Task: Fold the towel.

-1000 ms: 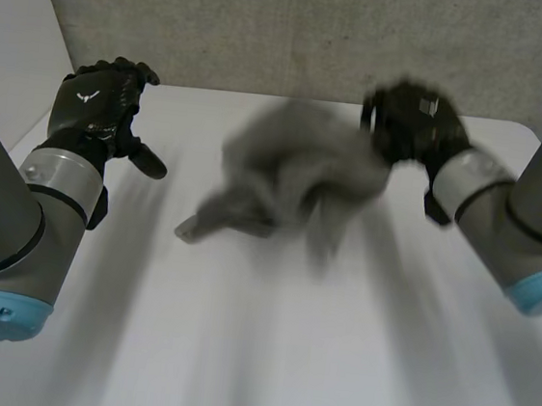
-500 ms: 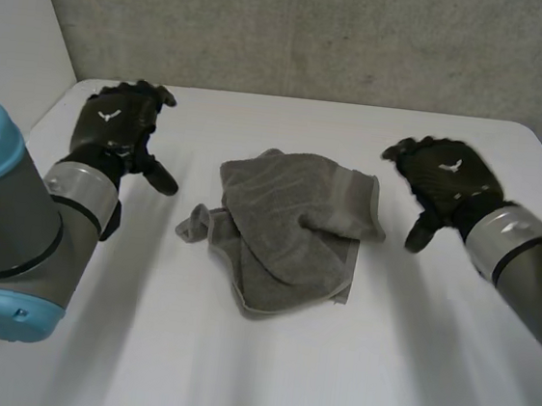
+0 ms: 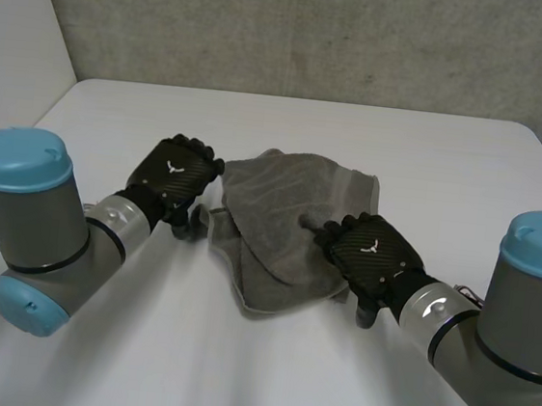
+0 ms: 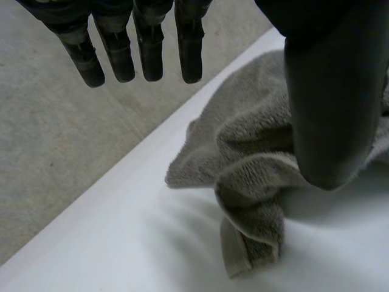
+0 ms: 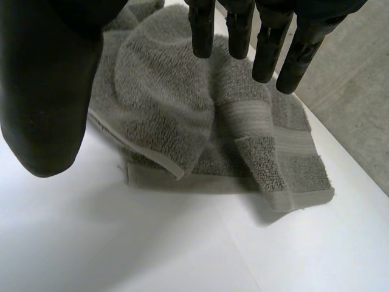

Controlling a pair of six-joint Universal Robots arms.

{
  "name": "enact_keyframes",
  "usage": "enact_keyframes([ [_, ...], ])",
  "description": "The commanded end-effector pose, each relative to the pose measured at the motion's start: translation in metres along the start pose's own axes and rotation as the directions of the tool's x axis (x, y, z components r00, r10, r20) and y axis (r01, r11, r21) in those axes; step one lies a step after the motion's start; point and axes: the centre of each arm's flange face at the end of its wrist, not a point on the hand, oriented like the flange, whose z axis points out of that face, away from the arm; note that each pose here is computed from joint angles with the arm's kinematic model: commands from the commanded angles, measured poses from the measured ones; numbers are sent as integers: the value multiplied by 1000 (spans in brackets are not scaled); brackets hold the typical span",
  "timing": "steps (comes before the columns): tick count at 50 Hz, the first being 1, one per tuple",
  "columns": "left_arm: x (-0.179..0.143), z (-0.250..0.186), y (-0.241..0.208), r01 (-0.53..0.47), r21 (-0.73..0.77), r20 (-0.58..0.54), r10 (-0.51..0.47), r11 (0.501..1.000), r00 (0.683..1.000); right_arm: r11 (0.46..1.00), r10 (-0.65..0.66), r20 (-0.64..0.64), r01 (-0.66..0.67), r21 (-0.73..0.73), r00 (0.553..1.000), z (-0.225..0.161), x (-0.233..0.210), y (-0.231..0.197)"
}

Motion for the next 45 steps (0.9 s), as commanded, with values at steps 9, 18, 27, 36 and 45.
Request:
enact_keyframes([
  [9, 8, 15, 22, 8, -41, -30, -9, 999, 1000, 999, -32, -13, 33, 27, 999, 29, -7, 26],
  [18, 9, 24, 27, 8, -46, -34, -10, 999, 999, 999, -31, -11, 31, 26, 999, 37, -10, 33],
  [27, 14, 28, 35, 9, -57, -46, -12, 998, 999, 998, -34, 26, 33, 44, 999, 41, -17, 33],
  [36, 20, 32, 43, 11, -73, -59, -16, 997, 998, 998, -28, 27, 27, 53, 999, 44, -18, 32],
  [45, 21, 36, 47, 12, -76, -60, -17, 997, 998, 996, -42, 20, 40, 81, 999, 53, -21, 35],
])
